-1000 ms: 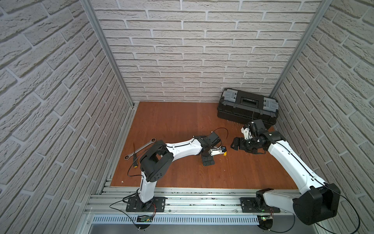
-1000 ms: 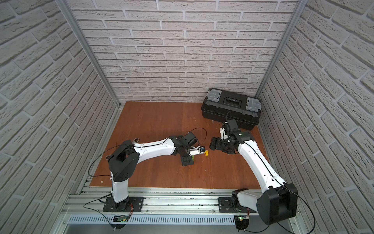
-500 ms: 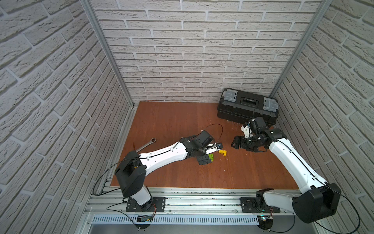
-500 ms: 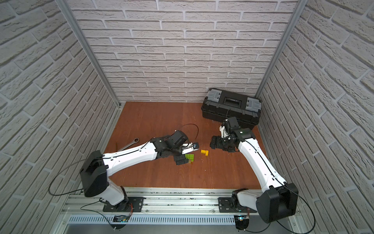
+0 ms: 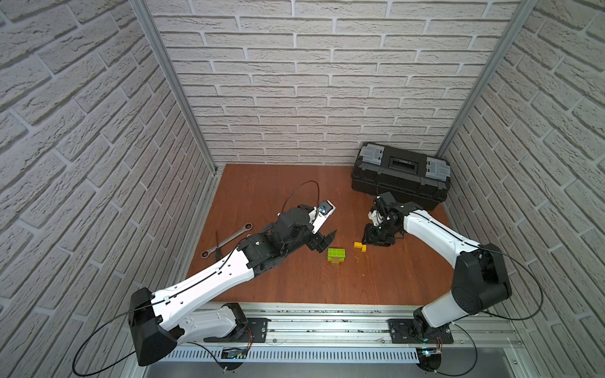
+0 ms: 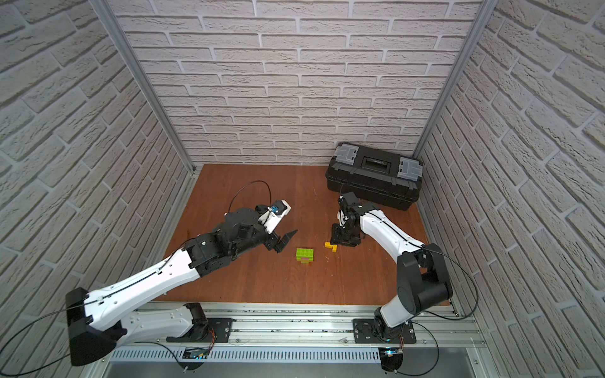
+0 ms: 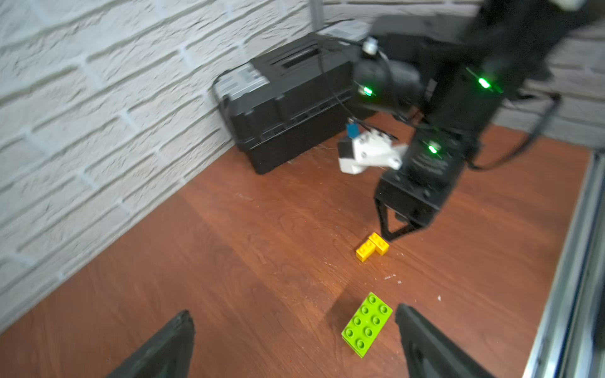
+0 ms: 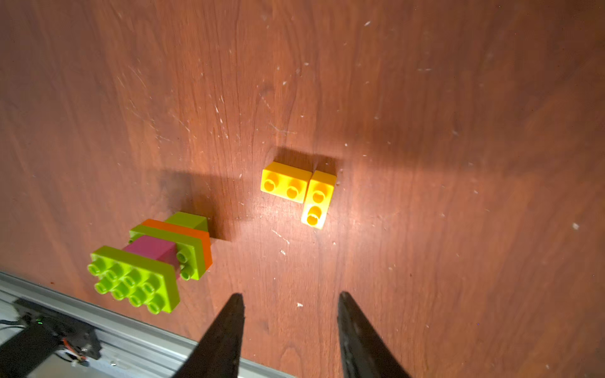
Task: Assemble a carrot with lego
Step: Pick up the lego brick from the center of the board.
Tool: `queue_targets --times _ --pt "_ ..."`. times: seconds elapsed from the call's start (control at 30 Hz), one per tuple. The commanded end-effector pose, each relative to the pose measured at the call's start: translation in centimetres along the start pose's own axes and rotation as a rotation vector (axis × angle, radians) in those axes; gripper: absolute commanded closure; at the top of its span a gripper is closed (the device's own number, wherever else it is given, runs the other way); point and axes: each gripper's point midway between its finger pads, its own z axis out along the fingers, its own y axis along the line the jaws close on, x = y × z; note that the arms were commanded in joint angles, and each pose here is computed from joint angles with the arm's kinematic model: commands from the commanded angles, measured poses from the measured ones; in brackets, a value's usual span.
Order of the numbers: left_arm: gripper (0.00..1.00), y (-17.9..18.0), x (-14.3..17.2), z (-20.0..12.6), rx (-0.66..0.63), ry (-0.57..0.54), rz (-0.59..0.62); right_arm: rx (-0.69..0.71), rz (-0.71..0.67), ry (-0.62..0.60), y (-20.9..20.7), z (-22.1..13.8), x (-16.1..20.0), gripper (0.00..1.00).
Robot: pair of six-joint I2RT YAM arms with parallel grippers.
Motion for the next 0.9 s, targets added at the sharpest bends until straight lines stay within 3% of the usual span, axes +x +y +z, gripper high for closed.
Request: queue_targets --times 0.0,0.3,0.87 --pt "0.02 4.0 -0.5 0.0 -0.152 0.023 -0.305 0.027 -0.009 -0.019 0.2 1.4 -0.5 0.58" --pt "0.02 1.4 1.5 2.4 -0.051 0.146 -0.447 0.136 -0.030 0.002 -1.4 2.5 -0.4 0.60" --pt "0.02 -0.3 3.4 3.7 -0.067 0.199 -0.496 0.141 -0.040 0.036 -0.8 4.1 -1.2 0.68"
